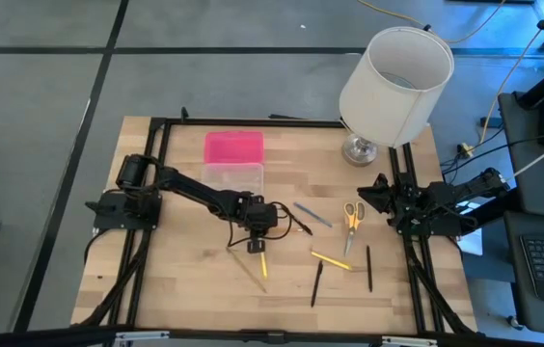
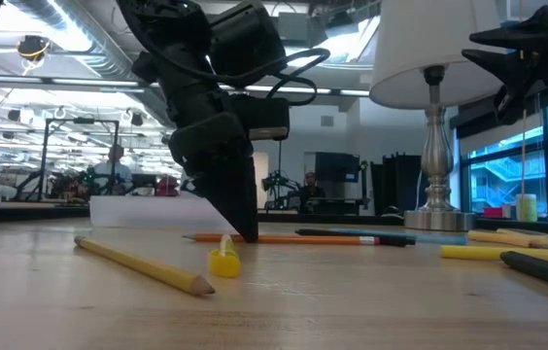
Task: Pick & place school supplies into a supply box
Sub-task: Put the orange pencil into the pink supply box, then put the blue pen into the pink supply box
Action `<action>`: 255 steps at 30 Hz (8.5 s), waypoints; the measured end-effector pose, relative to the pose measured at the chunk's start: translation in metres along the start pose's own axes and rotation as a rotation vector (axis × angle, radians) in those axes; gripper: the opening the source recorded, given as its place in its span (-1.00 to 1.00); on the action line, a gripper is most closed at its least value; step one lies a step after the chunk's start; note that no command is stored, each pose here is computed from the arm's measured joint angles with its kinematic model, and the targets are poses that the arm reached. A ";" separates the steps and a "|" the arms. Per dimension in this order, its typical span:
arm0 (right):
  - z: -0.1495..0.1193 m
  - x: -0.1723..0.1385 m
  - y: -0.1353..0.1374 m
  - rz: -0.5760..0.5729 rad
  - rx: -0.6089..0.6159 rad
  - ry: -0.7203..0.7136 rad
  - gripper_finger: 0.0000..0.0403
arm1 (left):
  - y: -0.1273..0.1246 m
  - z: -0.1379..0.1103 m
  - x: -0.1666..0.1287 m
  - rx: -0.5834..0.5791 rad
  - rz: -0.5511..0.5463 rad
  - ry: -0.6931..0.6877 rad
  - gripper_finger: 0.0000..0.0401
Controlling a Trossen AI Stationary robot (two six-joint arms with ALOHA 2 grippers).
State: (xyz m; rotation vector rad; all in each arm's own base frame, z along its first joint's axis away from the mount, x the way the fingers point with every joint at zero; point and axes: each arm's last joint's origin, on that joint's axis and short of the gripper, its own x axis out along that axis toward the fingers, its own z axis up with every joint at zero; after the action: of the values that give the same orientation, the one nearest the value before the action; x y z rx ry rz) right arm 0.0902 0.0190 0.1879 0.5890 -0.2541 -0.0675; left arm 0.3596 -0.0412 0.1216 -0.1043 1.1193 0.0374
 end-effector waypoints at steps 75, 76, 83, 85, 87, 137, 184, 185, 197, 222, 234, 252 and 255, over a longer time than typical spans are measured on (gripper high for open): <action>-0.002 0.000 -0.001 -0.015 -0.016 0.023 -0.56 | 0.101 -0.054 -0.142 -0.101 0.290 0.153 -0.93; -0.003 0.000 -0.001 -0.015 -0.016 0.023 -0.56 | 0.104 -0.058 -0.138 -0.102 0.284 0.161 -0.93; -0.002 0.000 -0.002 -0.030 -0.016 0.015 -0.56 | 0.114 -0.071 -0.120 -0.033 0.244 0.125 -0.93; -0.002 0.000 -0.002 -0.042 -0.017 0.008 -0.56 | 0.116 -0.073 -0.118 -0.032 0.226 0.110 -0.93; -0.002 0.000 -0.003 -0.053 -0.017 0.002 -0.56 | 0.118 -0.073 -0.116 -0.039 0.212 0.090 -0.93; -0.002 0.000 -0.003 -0.058 0.063 -0.005 -0.56 | 0.120 -0.084 -0.107 -0.087 0.229 0.050 -0.63; -0.009 0.068 0.040 -0.278 -0.362 0.858 -0.17 | -0.019 0.010 -0.182 -0.147 -0.286 -0.609 -0.64; -0.015 0.071 0.039 -0.291 -0.371 0.888 -0.17 | -0.019 0.010 -0.181 -0.147 -0.285 -0.607 -0.64; -0.057 0.109 0.014 -0.471 -0.311 1.147 -0.17 | -0.020 0.010 -0.180 -0.138 -0.282 -0.607 -0.64; -0.099 0.140 -0.026 -0.697 -0.210 1.379 -0.23 | -0.020 0.010 -0.180 -0.112 -0.272 -0.605 -0.64; -0.099 0.139 -0.027 -0.704 -0.222 1.390 -0.85 | -0.020 0.010 -0.180 -0.112 -0.272 -0.605 -0.64; -0.079 0.136 -0.014 -0.621 -0.201 1.354 -0.96 | -0.020 0.010 -0.180 -0.112 -0.273 -0.607 -0.64; -0.071 0.137 -0.009 -0.599 -0.194 1.310 -0.99 | -0.020 0.011 -0.180 -0.112 -0.275 -0.613 -0.64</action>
State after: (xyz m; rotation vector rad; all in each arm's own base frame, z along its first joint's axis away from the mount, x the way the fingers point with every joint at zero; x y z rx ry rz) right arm 0.2408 0.0314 0.1563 0.3992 1.1940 -0.2625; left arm 0.2921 -0.0556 0.2895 -0.3238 0.4830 -0.1083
